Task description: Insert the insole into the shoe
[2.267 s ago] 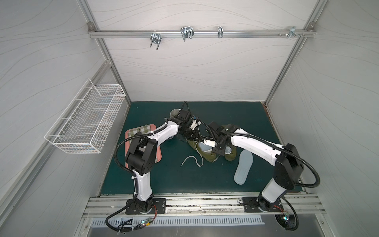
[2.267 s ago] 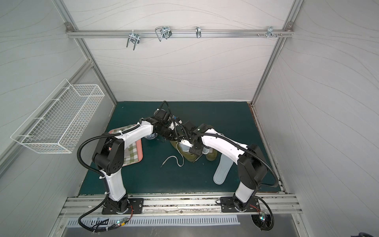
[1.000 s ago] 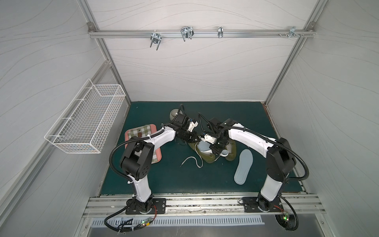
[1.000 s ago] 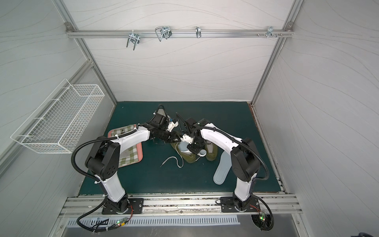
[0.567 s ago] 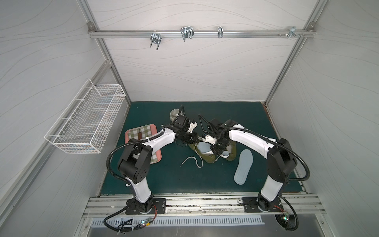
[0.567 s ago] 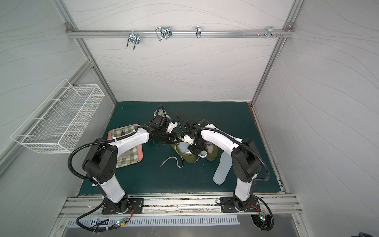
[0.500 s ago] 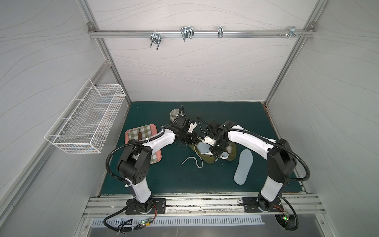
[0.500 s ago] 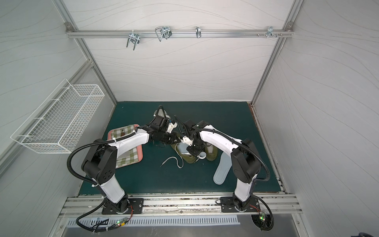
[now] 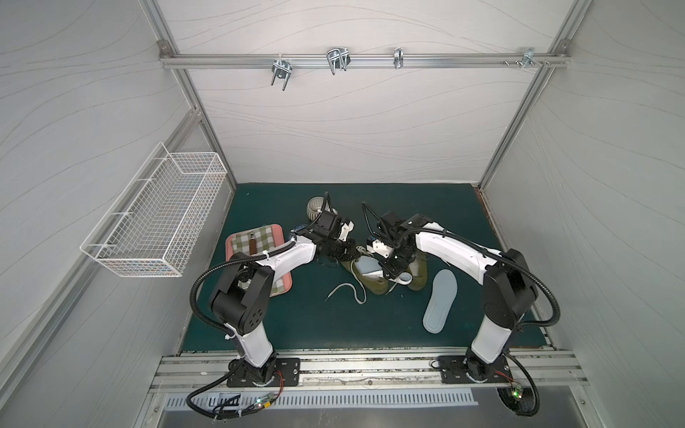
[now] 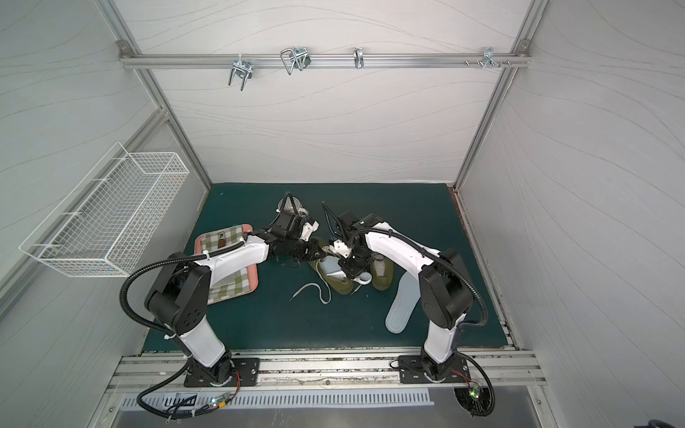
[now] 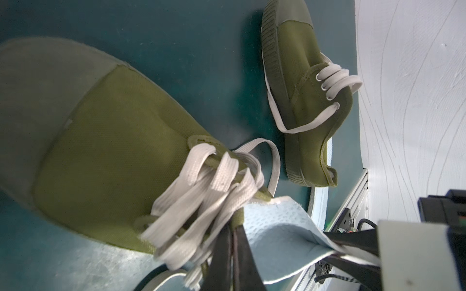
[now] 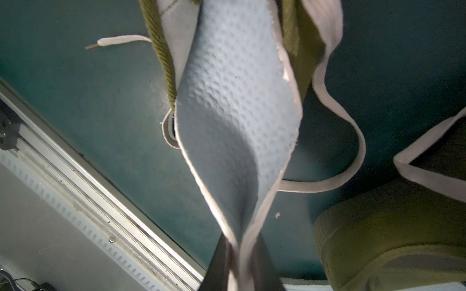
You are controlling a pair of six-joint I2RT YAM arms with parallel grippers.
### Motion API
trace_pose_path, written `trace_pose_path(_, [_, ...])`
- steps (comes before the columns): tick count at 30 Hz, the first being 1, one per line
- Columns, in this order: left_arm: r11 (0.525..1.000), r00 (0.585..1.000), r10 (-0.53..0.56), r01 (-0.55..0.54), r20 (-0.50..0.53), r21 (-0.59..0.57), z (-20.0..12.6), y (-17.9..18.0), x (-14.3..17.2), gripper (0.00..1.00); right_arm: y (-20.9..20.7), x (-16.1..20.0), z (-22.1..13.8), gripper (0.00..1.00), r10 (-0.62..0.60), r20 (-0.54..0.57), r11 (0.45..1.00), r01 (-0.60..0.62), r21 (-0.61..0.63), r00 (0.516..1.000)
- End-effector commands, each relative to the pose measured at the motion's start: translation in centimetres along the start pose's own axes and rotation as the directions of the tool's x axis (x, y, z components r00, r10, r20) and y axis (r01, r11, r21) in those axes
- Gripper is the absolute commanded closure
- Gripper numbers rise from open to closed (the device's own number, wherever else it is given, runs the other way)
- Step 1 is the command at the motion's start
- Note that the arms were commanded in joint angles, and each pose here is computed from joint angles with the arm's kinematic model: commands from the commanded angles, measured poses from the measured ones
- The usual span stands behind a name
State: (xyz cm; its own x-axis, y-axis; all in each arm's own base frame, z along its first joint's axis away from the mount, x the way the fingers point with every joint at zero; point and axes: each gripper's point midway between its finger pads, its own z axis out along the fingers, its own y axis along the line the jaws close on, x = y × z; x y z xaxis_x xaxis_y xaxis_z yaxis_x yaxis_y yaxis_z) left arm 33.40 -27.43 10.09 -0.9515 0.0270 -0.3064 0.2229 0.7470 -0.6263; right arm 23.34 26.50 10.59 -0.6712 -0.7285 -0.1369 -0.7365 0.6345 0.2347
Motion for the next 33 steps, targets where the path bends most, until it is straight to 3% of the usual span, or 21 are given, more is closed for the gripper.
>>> trace_pose_path(1, [0.998,0.999,0.020,-0.022,0.038,0.058,-0.7,-2.3,-0.7,1.00,0.8,-2.2,0.2,0.94,-0.007,0.046,0.999,0.009,-0.037,0.999])
trace_pose_path(6, [0.998,0.999,0.008,-0.010,0.035,0.067,-0.2,-2.6,-0.4,1.00,1.4,-4.0,1.8,0.96,-0.013,0.034,0.998,0.015,-0.058,0.999])
trace_pose_path(17, [1.000,0.999,0.001,-0.001,0.054,0.004,-0.3,-1.6,-0.8,1.00,1.1,-0.6,-0.5,0.95,0.029,0.038,0.997,-0.026,-0.067,0.999])
trace_pose_path(23, [1.000,0.992,-0.011,0.010,0.130,0.005,-1.2,-1.6,-1.5,1.00,1.4,0.6,0.0,0.95,0.049,0.011,0.995,-0.048,-0.086,0.999])
trace_pose_path(27, [1.000,0.993,-0.019,0.019,0.119,0.006,-1.1,-1.5,-1.3,1.00,1.1,1.2,0.6,0.95,0.057,-0.011,0.995,-0.057,-0.080,0.998])
trace_pose_path(33, [0.999,0.994,-0.026,0.024,0.104,0.022,-0.7,-1.6,-0.8,1.00,0.8,-1.7,0.7,0.95,0.036,0.056,0.997,-0.032,-0.069,0.998])
